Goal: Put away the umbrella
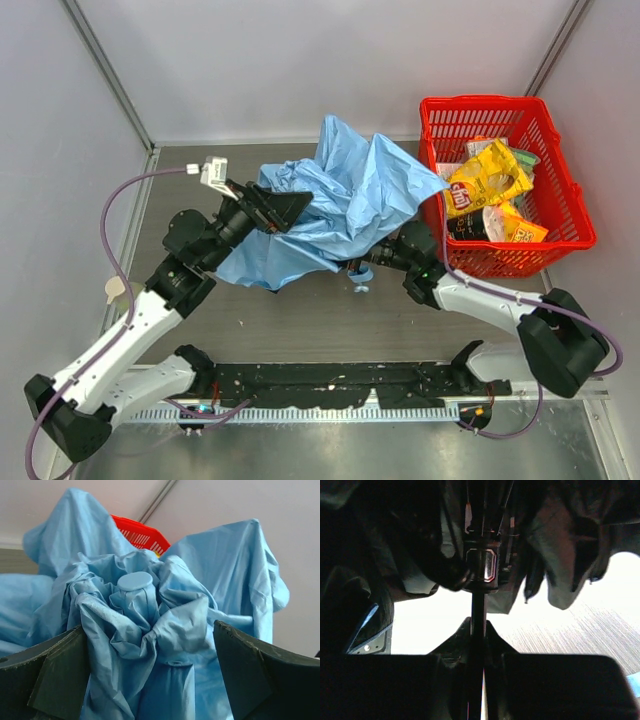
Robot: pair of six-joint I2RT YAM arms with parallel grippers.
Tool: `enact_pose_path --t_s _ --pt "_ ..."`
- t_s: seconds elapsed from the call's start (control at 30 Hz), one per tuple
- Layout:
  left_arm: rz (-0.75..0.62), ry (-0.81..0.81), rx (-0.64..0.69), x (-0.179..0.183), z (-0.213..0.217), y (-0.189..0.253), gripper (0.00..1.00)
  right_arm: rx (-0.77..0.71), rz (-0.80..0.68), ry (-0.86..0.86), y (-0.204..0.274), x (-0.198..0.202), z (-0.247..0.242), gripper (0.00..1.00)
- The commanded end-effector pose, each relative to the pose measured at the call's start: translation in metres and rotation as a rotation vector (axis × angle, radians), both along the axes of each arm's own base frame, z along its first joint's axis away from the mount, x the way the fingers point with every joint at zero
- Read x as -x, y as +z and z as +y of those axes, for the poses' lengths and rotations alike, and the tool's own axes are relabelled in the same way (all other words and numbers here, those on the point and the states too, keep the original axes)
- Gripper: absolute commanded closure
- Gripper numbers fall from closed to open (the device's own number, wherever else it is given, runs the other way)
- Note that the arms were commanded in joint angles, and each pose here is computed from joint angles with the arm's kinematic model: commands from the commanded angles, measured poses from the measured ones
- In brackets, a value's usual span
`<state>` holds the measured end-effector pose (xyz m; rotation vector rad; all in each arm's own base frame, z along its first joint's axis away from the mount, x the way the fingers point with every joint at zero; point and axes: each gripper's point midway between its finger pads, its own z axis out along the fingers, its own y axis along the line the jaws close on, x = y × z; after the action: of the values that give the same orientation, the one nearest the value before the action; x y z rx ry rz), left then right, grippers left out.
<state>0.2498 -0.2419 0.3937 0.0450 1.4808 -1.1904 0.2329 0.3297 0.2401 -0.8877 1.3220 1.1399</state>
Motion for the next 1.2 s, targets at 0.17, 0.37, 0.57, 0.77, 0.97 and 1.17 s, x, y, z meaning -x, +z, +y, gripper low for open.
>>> enact_pose_path --t_s 0.17,0.37,0.57,0.77,0.97,1.17 --pt "-0.023 -0.013 0.056 -0.011 -0.019 0.031 0.0 0.021 -0.258 0.021 0.039 0.021 0.029 0.99" --pt "-0.062 -0.062 0.079 -0.001 -0.022 0.039 0.42 0.032 -0.271 0.04 0.035 0.028 0.027 0.99" --pt "-0.075 -0.085 0.082 0.007 -0.021 0.041 0.96 0.047 -0.185 -0.015 0.024 0.022 0.02 0.99" --pt "-0.127 0.005 0.066 0.012 0.002 0.042 1.0 0.042 0.105 -0.216 -0.007 0.011 -0.008 0.5" --pt "-0.216 0.216 0.008 0.007 0.044 0.05 1.0 0.079 0.393 -0.31 -0.055 0.033 -0.042 0.35" --pt "-0.347 0.278 -0.117 0.017 0.063 0.06 1.0 0.101 0.485 -0.427 -0.067 0.05 -0.083 0.35"
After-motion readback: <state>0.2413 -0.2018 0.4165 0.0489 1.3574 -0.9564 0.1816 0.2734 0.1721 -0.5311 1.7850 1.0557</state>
